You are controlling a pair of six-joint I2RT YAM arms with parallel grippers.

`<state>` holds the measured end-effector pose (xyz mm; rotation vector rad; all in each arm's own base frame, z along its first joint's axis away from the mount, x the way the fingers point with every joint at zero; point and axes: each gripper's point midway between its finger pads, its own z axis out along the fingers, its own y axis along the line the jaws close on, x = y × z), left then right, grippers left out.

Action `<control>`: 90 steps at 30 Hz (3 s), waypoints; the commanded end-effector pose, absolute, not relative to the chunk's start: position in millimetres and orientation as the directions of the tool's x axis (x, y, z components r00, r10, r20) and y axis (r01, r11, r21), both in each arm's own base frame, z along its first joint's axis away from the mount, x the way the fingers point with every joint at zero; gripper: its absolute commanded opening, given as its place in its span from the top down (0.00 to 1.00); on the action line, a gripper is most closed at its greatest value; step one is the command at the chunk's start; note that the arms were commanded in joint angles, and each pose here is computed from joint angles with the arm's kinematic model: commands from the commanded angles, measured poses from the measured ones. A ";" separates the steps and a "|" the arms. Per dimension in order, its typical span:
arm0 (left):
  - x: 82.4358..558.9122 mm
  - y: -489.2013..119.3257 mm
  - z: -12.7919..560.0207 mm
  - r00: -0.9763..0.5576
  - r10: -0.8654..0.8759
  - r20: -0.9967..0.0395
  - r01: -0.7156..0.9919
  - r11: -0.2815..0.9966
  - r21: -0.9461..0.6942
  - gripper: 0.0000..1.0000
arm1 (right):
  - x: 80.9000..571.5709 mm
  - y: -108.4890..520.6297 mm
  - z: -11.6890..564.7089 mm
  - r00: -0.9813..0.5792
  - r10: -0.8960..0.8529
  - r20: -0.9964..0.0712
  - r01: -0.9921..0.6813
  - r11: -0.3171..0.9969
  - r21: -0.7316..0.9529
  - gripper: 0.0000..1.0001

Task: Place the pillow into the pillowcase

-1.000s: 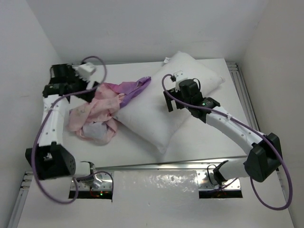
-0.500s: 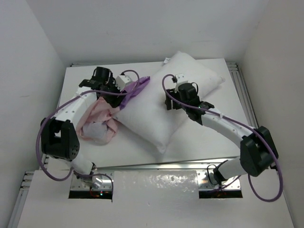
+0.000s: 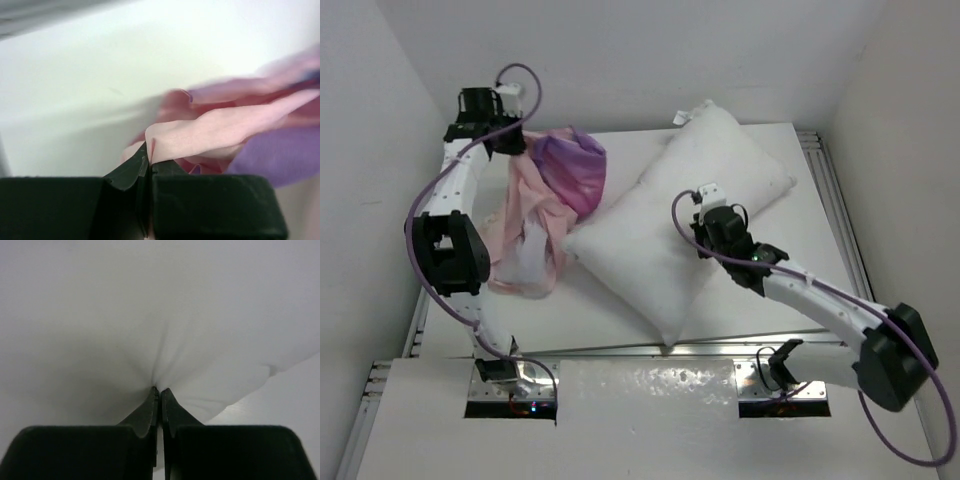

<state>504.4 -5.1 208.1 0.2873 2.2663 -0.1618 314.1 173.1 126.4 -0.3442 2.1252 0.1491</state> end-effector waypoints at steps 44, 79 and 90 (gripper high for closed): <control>503.4 68.4 90.0 -0.709 0.410 -0.573 0.303 0.912 0.277 0.77 | 317.8 386.1 86.1 -0.212 -0.743 -0.634 -0.969 0.078 0.233 0.30; 401.5 -19.7 199.1 -0.609 0.539 -0.582 0.442 0.840 0.315 0.45 | 450.5 396.3 216.7 -0.349 0.152 -0.925 -0.575 0.745 0.339 1.00; 404.3 64.5 136.8 -0.814 0.379 -0.439 0.252 0.913 0.321 0.51 | 470.5 372.0 167.4 -0.405 0.068 -0.912 -0.496 0.822 0.281 1.00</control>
